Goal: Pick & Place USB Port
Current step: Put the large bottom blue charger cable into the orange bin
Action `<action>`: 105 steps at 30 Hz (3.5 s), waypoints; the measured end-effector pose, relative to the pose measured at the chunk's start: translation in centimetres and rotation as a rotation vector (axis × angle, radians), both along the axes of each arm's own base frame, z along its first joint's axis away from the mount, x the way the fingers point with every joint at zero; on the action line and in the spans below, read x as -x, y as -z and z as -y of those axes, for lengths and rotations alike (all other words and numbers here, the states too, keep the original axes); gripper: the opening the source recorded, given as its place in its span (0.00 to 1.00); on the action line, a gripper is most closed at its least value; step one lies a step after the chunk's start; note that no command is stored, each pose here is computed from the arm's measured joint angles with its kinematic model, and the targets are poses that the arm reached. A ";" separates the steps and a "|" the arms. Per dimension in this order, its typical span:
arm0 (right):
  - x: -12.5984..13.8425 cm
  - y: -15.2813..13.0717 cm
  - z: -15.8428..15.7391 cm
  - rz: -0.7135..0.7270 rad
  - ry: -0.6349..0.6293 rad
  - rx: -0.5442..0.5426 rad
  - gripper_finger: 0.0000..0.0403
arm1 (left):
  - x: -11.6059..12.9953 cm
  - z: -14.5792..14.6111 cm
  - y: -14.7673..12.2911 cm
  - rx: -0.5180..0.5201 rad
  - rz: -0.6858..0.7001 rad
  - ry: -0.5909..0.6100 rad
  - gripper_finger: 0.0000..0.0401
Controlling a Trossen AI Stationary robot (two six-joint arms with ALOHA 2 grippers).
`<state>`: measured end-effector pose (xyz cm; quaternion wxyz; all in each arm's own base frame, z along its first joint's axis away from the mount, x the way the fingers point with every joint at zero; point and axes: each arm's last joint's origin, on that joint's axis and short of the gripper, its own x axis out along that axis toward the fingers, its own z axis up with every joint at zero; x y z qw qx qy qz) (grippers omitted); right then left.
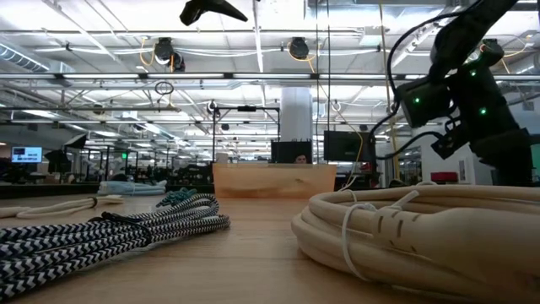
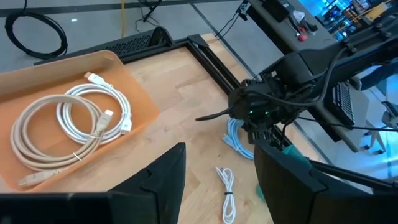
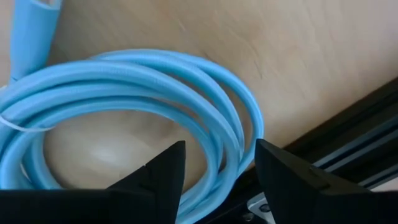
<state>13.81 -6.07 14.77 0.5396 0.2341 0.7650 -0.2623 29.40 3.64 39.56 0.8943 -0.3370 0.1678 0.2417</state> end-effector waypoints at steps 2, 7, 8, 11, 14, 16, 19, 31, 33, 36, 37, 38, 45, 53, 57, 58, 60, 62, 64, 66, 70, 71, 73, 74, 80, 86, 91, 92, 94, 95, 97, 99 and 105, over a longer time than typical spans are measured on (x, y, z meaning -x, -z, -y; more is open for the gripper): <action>-0.1 0.1 0.0 -0.009 0.013 -0.001 0.47 | 0.0 0.1 0.0 -0.002 -0.001 0.005 0.48; -0.5 0.6 0.2 0.002 0.048 0.013 0.47 | 0.0 0.2 0.0 0.000 0.000 0.006 0.48; -0.6 0.7 0.2 0.003 0.050 0.011 0.46 | 0.0 0.2 0.0 0.002 0.001 0.005 0.48; -1.0 1.0 0.3 0.039 0.059 0.000 0.44 | 0.0 0.3 0.0 0.001 0.001 0.009 0.48; -1.4 1.2 0.4 0.070 0.086 -0.009 0.41 | 0.0 0.3 0.0 0.002 0.002 0.009 0.48; -1.5 1.4 0.4 0.077 0.092 -0.021 0.39 | 0.0 0.3 0.0 0.004 0.004 0.007 0.48; -1.7 1.8 0.5 0.067 0.092 -0.031 0.34 | -0.1 0.3 -0.1 0.004 0.008 0.007 0.48; -1.9 2.1 0.5 0.075 0.073 -0.076 0.04 | 0.0 0.3 -0.1 -0.003 0.010 -0.007 0.48; -1.9 1.8 0.4 0.100 0.085 -0.068 0.04 | 0.0 0.2 -0.1 -0.007 0.011 -0.024 0.48; -1.9 1.1 0.5 0.150 0.108 -0.038 0.04 | 0.0 0.2 -0.1 -0.011 0.012 -0.045 0.48; -2.1 0.6 0.7 0.184 0.115 -0.017 0.04 | 0.0 0.1 -0.1 -0.011 0.013 -0.050 0.48; -2.3 0.0 0.8 0.219 0.122 0.003 0.04 | 0.0 0.1 -0.1 -0.011 0.014 -0.057 0.48; -3.1 -5.0 1.6 0.425 0.199 0.090 0.02 | 0.2 -0.3 0.1 0.017 0.007 -0.112 0.48; -5.4 -12.2 2.8 0.696 0.211 0.187 0.02 | 0.3 -1.2 1.0 0.136 -0.031 -0.191 0.48; -6.8 -15.0 3.4 0.790 0.198 0.218 0.02 | -1.1 -1.5 2.0 0.210 -0.023 -0.173 0.48; -7.1 -15.5 3.5 0.805 0.191 0.224 0.02 | -1.6 -1.6 2.2 0.226 -0.015 -0.159 0.48; -7.8 -16.2 3.9 0.828 0.178 0.234 0.02 | -2.6 -1.7 2.8 0.251 -0.002 -0.130 0.48; -8.4 -16.2 4.2 0.821 0.160 0.234 0.02 | -3.9 -1.8 3.3 0.267 0.035 -0.101 0.48; -9.1 -15.8 4.5 0.797 0.147 0.229 0.02 | -4.7 -1.8 3.6 0.283 0.058 -0.081 0.48; -9.8 -15.1 4.8 0.777 0.133 0.221 0.02 | -5.6 -1.9 3.7 0.292 0.106 -0.057 0.48; -10.8 -13.7 5.2 0.729 0.116 0.195 0.02 | -6.0 -2.3 4.5 0.298 0.078 -0.070 0.48; -11.1 -13.4 5.3 0.724 0.112 0.179 0.02 | -5.9 -2.5 4.7 0.298 0.056 -0.078 0.48; -11.5 -13.0 5.4 0.731 0.107 0.166 0.02 | -5.7 -2.7 5.0 0.291 0.021 -0.090 0.48; -11.7 -12.9 5.4 0.733 0.102 0.159 0.02 | -5.6 -2.7 5.1 0.285 0.005 -0.099 0.48; -12.1 -12.8 5.5 0.757 0.093 0.150 0.02 | -5.3 -3.1 5.5 0.286 -0.038 -0.120 0.48; -12.4 -13.4 5.7 0.790 0.090 0.162 0.02 | -7.1 -3.3 6.9 0.324 -0.015 -0.082 0.48; -12.5 -14.0 5.7 0.814 0.089 0.172 0.02 | -8.6 -3.3 7.9 0.367 0.014 -0.020 0.48; -12.5 -14.0 5.7 0.812 0.089 0.171 0.02 | -8.5 -3.3 8.2 0.371 -0.004 -0.022 0.48; -12.5 -14.0 5.7 0.808 0.092 0.172 0.02 | -8.5 -3.3 8.0 0.365 0.006 -0.018 0.48; -12.5 -14.0 5.7 0.807 0.093 0.171 0.02 | -8.4 -3.4 7.9 0.356 0.009 -0.019 0.48; -12.5 -14.0 5.7 0.806 0.097 0.170 0.02 | -8.4 -3.6 7.9 0.349 0.002 -0.021 0.48; -12.5 -14.0 5.7 0.810 0.096 0.169 0.02 | -8.3 -3.8 8.1 0.342 -0.015 -0.021 0.47; -12.7 -14.1 5.4 0.857 -0.044 0.075 0.02 | -8.0 -4.6 8.2 0.235 -0.076 0.159 0.47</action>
